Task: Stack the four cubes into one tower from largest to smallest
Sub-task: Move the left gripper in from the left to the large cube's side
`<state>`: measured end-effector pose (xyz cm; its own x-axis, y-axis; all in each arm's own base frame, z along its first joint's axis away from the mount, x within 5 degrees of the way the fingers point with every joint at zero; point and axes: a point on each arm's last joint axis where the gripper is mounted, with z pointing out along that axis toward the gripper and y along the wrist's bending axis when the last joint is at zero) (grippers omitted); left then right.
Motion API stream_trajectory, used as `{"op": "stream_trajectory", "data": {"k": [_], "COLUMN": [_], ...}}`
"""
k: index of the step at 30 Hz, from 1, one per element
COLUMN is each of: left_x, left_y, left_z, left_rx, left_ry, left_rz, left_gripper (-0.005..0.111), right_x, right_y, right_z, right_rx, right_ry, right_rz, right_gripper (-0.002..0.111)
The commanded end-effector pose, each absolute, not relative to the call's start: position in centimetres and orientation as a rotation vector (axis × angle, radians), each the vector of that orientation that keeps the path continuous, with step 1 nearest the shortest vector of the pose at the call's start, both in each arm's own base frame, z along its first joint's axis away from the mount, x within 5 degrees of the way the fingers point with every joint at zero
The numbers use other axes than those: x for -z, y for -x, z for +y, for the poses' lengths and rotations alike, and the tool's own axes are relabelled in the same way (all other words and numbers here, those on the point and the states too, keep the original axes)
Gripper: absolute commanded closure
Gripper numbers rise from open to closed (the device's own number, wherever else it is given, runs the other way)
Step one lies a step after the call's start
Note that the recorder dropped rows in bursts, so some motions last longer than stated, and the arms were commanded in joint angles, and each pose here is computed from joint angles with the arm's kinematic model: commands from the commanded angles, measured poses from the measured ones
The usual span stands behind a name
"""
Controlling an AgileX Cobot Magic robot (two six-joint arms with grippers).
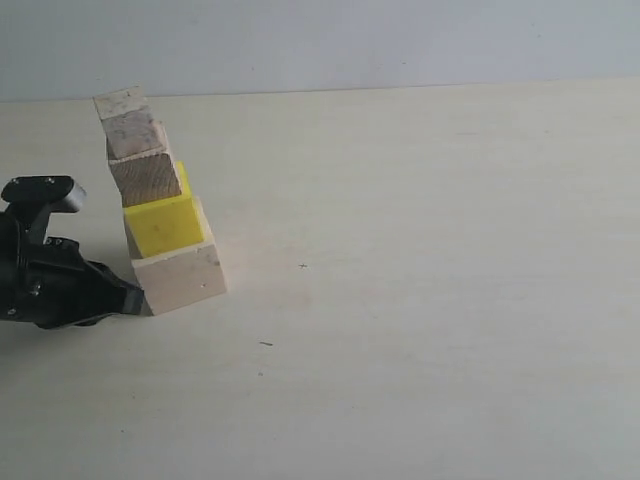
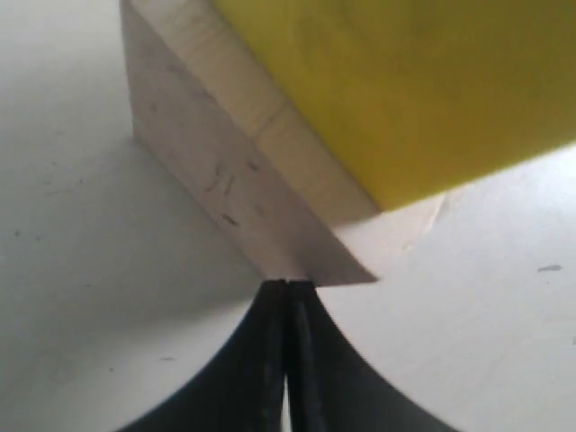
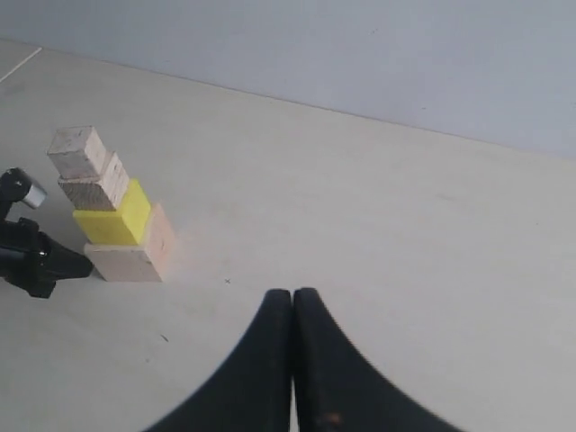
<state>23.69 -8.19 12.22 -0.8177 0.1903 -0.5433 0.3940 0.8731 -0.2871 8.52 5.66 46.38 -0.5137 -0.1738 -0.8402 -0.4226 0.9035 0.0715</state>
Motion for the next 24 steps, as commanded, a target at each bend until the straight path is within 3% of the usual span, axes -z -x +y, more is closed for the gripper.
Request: {"op": "stream_trajectory", "data": {"k": [1,11,24], "left_x": [-11.8,-12.7,-11.2], "left_y": [-23.6,-25.1,-26.3], "left_z": [-8.5,-9.5,-11.1], "left_rx": [0.536,0.593,0.785], "left_ry": [-0.563,-0.691,-0.786], "left_rz": [2.49,2.372,2.314], "left_gripper": [0.107,0.107,0.107], "right_x": [-46.1,-46.1,-46.0], "right_y": [-8.3,-8.2,-8.1], "right_z": [6.0,6.1,6.2], "right_rx": [-0.382,-0.424,-0.464], "right_ry": [0.435,0.4,0.371], "right_rz": [2.136,2.155,2.172], "right_gripper": [0.108,0.108,0.108]}}
